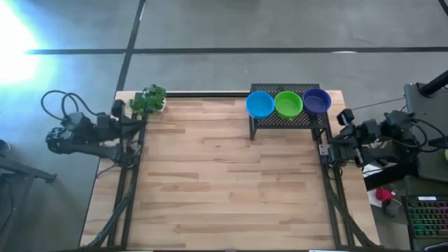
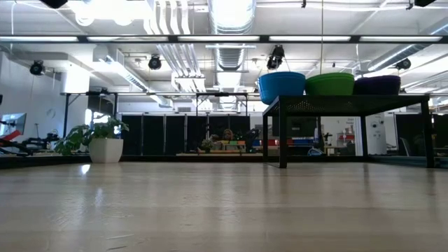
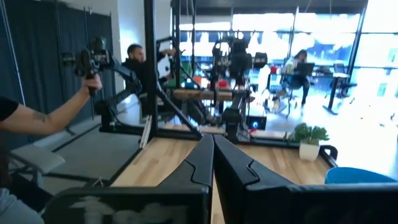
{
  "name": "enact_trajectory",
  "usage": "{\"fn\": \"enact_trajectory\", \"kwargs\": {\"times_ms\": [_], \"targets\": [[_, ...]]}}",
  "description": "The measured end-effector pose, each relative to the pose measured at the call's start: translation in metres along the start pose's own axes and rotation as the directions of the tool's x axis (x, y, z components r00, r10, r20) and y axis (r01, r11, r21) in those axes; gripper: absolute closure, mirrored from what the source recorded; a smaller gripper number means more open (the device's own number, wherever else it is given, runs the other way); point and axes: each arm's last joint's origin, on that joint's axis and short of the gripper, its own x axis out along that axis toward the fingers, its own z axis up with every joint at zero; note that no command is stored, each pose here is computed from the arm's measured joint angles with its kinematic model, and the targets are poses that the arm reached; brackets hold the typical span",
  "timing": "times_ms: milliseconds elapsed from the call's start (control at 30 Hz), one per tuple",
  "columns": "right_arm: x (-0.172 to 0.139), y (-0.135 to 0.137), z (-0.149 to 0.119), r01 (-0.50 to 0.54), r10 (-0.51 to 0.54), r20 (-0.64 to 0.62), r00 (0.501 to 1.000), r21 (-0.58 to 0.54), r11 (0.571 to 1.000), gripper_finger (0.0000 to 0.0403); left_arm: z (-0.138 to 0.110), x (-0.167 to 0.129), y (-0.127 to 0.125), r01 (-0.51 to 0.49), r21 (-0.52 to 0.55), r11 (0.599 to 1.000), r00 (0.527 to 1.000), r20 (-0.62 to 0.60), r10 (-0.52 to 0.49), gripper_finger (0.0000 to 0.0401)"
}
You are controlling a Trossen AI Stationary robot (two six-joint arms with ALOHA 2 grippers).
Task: Pick & Place Mini bowls
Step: Return to Home Position
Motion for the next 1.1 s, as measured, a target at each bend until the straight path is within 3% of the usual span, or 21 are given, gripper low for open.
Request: {"fn": "enact_trajectory", "kwargs": {"times_ms": [200,733,1100], "targets": [[-0.011,0.002,0.000,-0.001,0.002,0.051,0.999,-0.011,1.000,0.0394,0.002,-0.008,0.003,-0.007,0.007,1.000,0.999,0.037,0.006,0.0401],[-0.007,0.000,-0.005,0.049,-0.049,0.034,0.998,-0.007,0.999,0.0394,0.000,-0.035,0.011,-0.025,0.003,1.000,0.991,0.129,0.024,0.0401],[0.015,-0.005,-0.021,0.051,-0.050,0.065,0.997,-0.013,0.999,0.0394,-0.018,-0.027,0.007,-0.062,0.032,0.998,0.996,0.065,0.060,0.0401]]}}
